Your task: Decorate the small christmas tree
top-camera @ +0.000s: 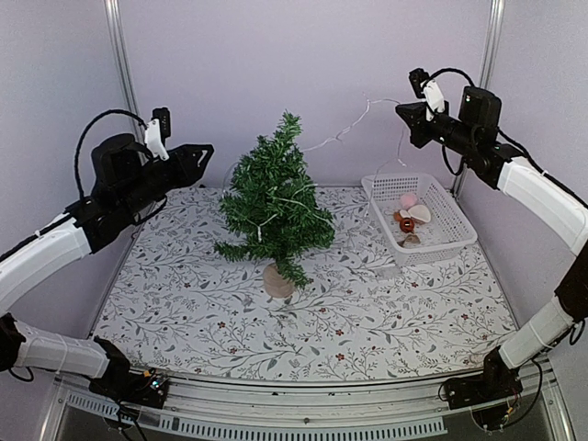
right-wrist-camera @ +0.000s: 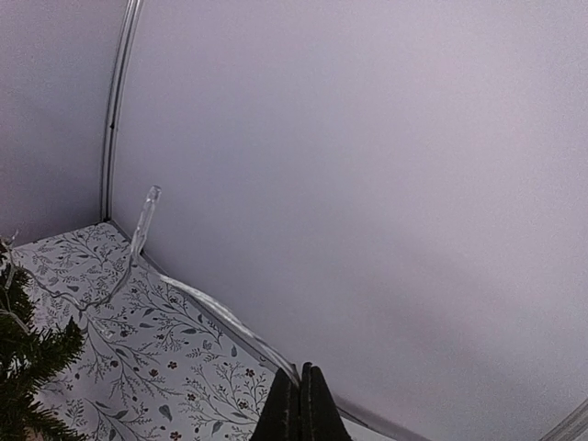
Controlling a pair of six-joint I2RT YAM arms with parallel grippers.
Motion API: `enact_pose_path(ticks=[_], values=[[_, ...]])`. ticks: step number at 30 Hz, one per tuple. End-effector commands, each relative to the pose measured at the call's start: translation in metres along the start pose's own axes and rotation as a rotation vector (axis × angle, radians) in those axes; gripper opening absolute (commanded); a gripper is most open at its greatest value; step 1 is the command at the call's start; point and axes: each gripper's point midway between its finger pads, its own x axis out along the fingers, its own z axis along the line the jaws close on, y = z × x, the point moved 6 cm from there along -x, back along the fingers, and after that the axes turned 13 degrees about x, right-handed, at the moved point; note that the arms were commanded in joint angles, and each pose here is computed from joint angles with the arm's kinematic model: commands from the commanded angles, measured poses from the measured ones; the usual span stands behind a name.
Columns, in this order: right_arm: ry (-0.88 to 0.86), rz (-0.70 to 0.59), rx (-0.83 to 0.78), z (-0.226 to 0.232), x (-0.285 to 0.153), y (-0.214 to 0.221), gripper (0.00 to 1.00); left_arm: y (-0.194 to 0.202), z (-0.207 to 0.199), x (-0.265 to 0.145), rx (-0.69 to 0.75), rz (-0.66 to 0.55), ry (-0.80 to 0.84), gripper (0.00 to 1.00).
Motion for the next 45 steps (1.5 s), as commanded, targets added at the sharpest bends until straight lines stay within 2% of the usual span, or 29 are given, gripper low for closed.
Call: enact_pose_path(ticks=[1,12,13,18,28,35,41,43,45], values=[[0.044,0.031,-0.005,-0.007,-0.014,0.004,0.00,0.011,-0.004,-0.005,0.045,0.049,0.071,0.37],[0.062,0.074,0.000,-0.008,-0.017,0.015,0.00,0.033,-0.011,0.030,0.052,0.210,0.137,0.29],[0.061,0.074,0.001,-0.008,-0.017,0.014,0.00,0.034,-0.012,0.034,0.051,0.217,0.151,0.26],[0.054,0.072,0.002,-0.008,-0.016,0.012,0.00,0.035,-0.013,0.042,0.035,0.231,0.158,0.00],[0.060,0.049,0.011,-0.011,-0.010,-0.004,0.00,0.005,-0.011,0.042,-0.025,0.159,0.133,0.00],[0.132,0.117,-0.004,-0.019,-0.008,0.012,0.00,0.022,0.004,0.062,-0.091,0.212,0.056,0.00],[0.151,0.185,-0.009,-0.017,-0.022,0.030,0.00,0.029,0.002,0.082,-0.086,0.259,0.096,0.00],[0.154,0.196,-0.009,-0.015,-0.032,0.030,0.00,0.026,0.002,0.082,-0.086,0.251,0.095,0.05],[0.147,0.204,-0.009,-0.012,-0.043,0.030,0.00,0.020,0.006,0.078,-0.095,0.231,0.087,0.17]])
